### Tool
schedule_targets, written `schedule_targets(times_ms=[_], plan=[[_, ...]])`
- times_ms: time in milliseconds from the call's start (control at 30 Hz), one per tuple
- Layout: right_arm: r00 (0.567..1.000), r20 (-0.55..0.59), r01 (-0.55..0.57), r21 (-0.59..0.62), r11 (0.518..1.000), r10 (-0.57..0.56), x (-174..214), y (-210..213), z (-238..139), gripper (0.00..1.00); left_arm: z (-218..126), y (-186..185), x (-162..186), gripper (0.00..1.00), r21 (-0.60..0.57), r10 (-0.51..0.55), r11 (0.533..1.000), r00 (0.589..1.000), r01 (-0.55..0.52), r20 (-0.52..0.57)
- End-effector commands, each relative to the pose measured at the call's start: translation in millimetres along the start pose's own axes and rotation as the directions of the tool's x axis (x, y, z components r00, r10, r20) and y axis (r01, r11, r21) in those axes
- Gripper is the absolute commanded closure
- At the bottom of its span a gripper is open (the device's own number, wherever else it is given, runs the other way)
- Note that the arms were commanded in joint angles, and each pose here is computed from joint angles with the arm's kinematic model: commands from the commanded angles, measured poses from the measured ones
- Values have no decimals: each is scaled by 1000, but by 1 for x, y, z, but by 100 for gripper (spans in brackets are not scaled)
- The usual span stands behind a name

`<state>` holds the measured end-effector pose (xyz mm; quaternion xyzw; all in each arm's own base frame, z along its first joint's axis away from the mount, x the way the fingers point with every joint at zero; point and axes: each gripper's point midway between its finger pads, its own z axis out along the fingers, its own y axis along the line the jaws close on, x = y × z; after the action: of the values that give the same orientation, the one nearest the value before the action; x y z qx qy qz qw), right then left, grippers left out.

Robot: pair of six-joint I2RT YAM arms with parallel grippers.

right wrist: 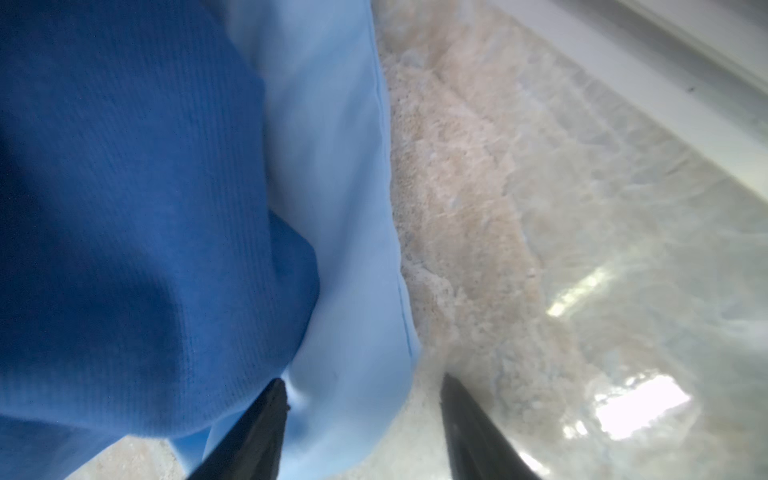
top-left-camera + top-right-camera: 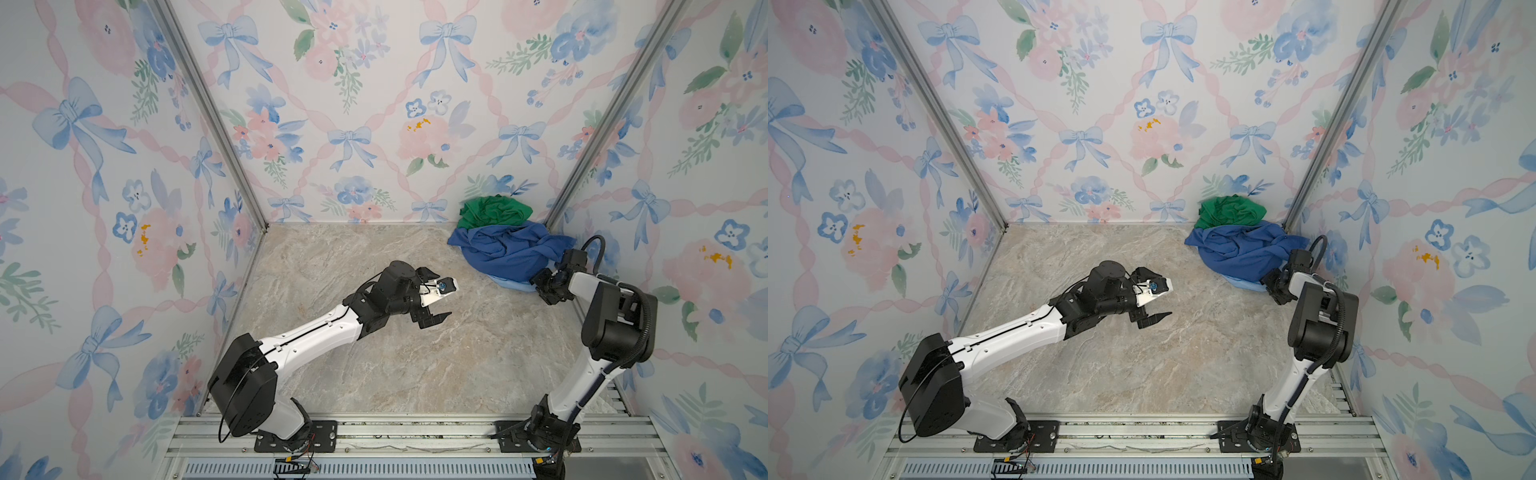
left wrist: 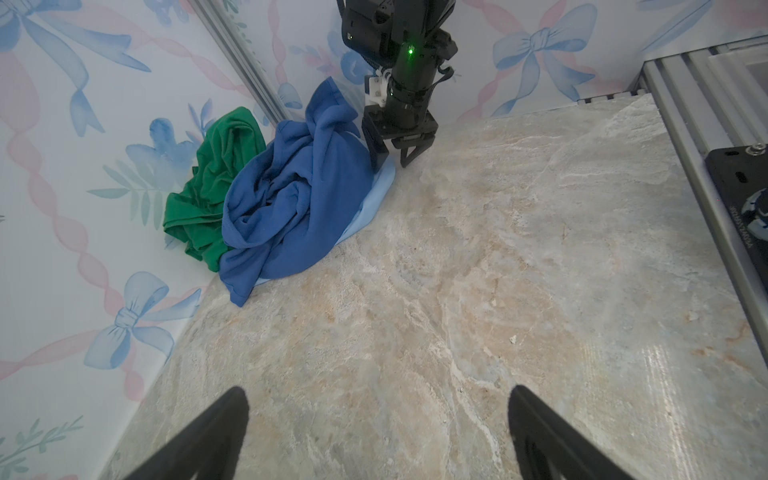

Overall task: Pick out a specific cloth from the pile
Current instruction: 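Reach the right gripper to the light blue shirt while the left arm advances, then grasp the light blue shirt with the right gripper and lift it high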

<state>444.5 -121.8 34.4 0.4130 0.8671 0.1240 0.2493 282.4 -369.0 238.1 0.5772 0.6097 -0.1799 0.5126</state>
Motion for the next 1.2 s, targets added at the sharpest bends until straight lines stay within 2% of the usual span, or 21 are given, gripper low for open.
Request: schedule_targets(times_ms=[0,67,200,333,467,567,600,700,833,1000,1067,1100,1167], plan=[[1000,-24,7,12,1000,-6,4,0,11,48,-4,3,-7,2,-18,22,1000,1000,-22,19],[1000,-26,14,15,1000,-14,5,1,13,51,-4,3,-6,2,-21,22,1000,1000,-21,17],[999,-26,25,7,1000,-25,3,4,15,65,-3,4,-5,2,-23,19,1000,1000,-19,11],[999,-15,43,-7,999,-43,-3,12,14,68,-4,4,-7,2,-26,22,999,1000,-21,17],[998,-16,62,-33,998,-62,-9,24,10,85,-7,5,-10,2,-36,26,999,999,-25,19],[995,27,95,-69,993,-93,-21,47,-8,99,-9,6,-10,2,-47,34,998,999,-33,18],[994,44,106,-82,991,-103,-26,56,-16,100,-10,6,-11,2,-49,35,998,999,-35,18],[983,121,158,-153,975,-140,-50,100,-55,100,-10,7,-11,2,-53,38,998,999,-37,18],[954,238,239,-236,942,-182,-85,171,-127,100,-11,7,-12,2,-55,39,998,999,-38,19],[907,389,309,-364,879,-158,-133,258,-230,100,-10,8,-11,2,-59,38,998,999,-37,15],[880,465,337,-462,821,-100,-149,295,-279,100,-11,8,-12,2,-61,39,997,999,-38,16],[879,475,314,-530,788,-31,-155,307,-298,100,-12,9,-12,2,-63,40,997,999,-39,16],[874,466,269,-699,663,137,-169,334,-342,100,-12,10,-11,2,-68,41,997,999,-40,13]])
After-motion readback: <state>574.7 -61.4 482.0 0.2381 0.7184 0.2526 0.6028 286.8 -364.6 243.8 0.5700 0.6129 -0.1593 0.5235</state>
